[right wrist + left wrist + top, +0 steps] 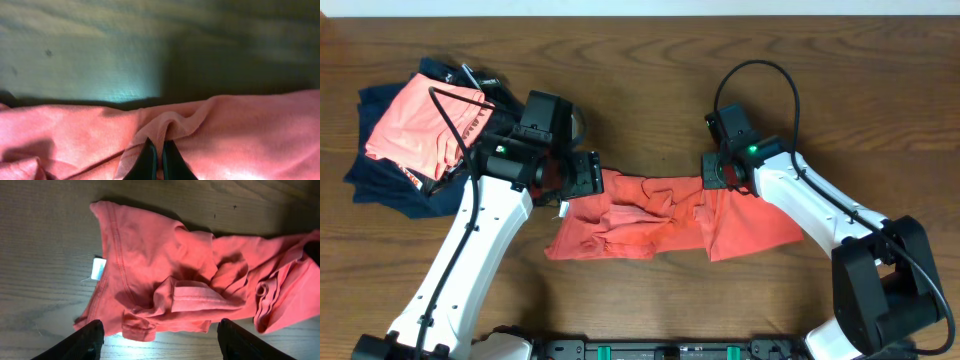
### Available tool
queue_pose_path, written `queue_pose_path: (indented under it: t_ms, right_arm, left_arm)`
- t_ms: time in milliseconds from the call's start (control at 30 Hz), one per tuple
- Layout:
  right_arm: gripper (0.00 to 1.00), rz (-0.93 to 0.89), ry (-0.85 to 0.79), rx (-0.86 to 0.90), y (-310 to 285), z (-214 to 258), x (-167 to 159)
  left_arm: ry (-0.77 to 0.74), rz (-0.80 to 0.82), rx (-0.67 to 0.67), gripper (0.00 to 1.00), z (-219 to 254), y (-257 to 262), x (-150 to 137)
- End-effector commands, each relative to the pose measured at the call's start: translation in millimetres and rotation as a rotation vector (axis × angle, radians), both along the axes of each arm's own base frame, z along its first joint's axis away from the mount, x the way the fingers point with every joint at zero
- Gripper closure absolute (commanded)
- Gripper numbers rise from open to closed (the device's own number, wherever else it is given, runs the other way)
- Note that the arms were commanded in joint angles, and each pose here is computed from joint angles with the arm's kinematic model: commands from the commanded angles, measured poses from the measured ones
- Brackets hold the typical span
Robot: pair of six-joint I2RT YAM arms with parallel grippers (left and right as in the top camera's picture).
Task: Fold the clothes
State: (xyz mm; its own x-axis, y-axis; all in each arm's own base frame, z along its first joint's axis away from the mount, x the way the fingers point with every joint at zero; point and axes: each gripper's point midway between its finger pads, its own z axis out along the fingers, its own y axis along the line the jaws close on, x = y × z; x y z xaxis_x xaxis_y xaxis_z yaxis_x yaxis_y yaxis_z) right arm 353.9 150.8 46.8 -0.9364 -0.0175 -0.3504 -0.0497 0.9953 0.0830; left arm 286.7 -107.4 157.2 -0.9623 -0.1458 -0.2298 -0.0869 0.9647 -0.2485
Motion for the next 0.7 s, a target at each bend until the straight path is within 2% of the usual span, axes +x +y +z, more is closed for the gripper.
queue_pose_path:
  t_ms: [0,267,333,467,667]
  right_arm:
    - [0.99,-0.032,-0.042,0.034,1,10,14]
    - [0.99,-0.062,-0.053,0.065,-6,12,22]
    - [0.99,-0.042,-0.039,0.093,-2,12,20]
    - [0.99,0.110,-0.050,0.247,28,25,21]
    - [0.99,0.108,-0.116,0.307,30,43,34]
  left_arm:
    - [0.012,0.014,0.015,0.26,-4,4,0]
    - [0.012,0.014,0.015,0.26,-4,4,0]
    - [0.012,0.014,0.015,0.26,-4,4,0]
    - [0.012,0.014,0.015,0.26,-4,4,0]
    - [0.012,0.014,0.015,0.26,-4,4,0]
